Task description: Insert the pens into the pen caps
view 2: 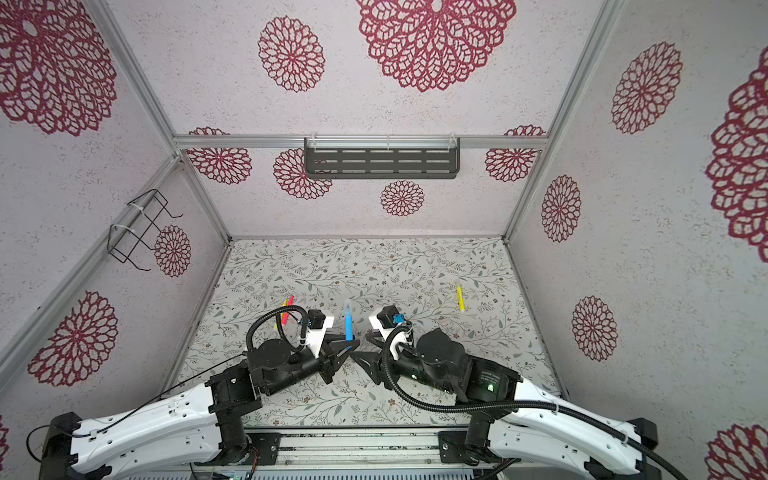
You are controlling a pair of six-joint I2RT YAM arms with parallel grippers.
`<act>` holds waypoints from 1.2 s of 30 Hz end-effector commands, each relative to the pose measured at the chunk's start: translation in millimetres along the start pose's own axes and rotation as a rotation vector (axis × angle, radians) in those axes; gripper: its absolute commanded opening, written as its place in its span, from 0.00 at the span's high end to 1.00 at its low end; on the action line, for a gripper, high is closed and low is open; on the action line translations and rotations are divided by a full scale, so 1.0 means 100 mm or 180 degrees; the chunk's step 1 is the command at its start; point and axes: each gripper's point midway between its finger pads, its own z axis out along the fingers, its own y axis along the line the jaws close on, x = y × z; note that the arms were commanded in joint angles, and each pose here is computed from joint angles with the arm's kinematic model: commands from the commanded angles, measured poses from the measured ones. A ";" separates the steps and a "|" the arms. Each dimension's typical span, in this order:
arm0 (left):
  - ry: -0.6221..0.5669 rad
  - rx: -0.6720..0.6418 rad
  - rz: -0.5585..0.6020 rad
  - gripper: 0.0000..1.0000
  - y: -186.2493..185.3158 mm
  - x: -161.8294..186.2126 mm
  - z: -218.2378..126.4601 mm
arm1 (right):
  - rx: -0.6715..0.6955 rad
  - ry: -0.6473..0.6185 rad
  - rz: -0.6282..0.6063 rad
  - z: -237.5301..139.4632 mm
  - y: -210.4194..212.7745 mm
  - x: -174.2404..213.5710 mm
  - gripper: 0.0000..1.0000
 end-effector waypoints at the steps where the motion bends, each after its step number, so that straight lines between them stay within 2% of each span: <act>1: -0.0198 0.0103 -0.0060 1.00 -0.10 -0.20 -0.02 | 0.0074 -0.0133 -0.0065 0.01 0.00 -0.21 0.42; 9: -0.0224 0.0111 -0.0076 1.00 -0.10 -0.19 -0.03 | 0.0083 -0.0061 0.0077 0.13 -0.10 -0.21 0.43; 26: -0.0139 0.0131 -0.0045 1.00 -0.12 -0.12 0.08 | -0.0024 -0.0146 0.0138 0.28 -0.21 -0.36 0.55; 36: -0.0140 0.0176 -0.0068 1.00 -0.14 -0.11 0.08 | -0.0064 -0.0159 0.0170 0.38 -0.23 -0.37 0.77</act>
